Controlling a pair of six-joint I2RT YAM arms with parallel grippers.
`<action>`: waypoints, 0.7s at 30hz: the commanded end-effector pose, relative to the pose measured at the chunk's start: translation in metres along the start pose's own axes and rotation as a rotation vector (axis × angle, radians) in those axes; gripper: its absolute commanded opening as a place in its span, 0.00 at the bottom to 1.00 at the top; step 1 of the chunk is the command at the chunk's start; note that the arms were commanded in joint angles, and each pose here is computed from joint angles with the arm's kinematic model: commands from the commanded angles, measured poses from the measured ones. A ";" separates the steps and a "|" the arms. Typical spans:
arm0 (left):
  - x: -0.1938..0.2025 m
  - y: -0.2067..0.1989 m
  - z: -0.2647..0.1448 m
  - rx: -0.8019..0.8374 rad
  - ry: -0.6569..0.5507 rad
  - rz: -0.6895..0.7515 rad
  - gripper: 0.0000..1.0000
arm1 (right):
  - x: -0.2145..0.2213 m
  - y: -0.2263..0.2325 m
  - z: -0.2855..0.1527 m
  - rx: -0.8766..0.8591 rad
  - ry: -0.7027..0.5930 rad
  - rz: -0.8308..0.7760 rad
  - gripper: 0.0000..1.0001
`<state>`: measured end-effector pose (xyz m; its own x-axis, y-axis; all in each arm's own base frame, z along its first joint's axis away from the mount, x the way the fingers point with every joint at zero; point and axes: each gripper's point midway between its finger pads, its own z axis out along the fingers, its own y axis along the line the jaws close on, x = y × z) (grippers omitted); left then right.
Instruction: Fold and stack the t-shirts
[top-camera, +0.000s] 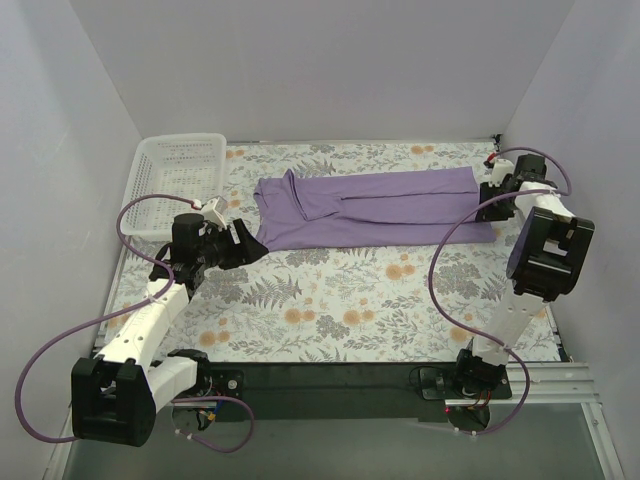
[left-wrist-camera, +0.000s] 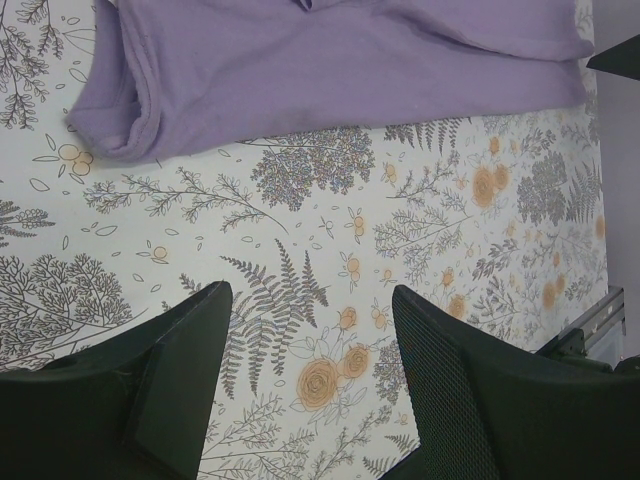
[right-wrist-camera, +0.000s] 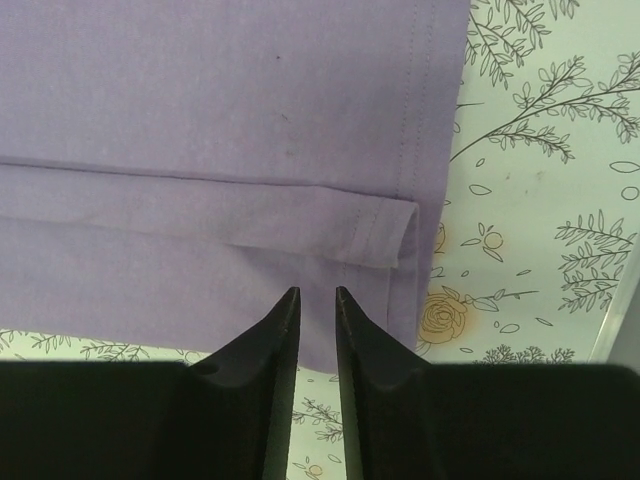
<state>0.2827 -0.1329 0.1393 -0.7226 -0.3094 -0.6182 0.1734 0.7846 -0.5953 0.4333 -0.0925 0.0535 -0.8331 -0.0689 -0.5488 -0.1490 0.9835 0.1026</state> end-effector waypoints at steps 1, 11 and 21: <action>-0.004 -0.002 0.000 0.011 -0.014 0.019 0.64 | 0.002 -0.002 0.009 -0.010 0.010 0.013 0.26; -0.003 0.001 0.001 0.004 -0.007 0.014 0.64 | 0.000 0.000 0.020 -0.023 0.020 0.011 0.24; 0.000 0.004 0.004 -0.003 0.006 0.006 0.64 | -0.015 0.005 0.035 -0.040 0.013 -0.005 0.24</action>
<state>0.2840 -0.1329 0.1336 -0.7335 -0.3081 -0.6059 0.1621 0.7864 -0.5961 0.4491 -0.0834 0.0267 -0.8542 -0.0794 -0.5139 -0.1674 0.9776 0.1272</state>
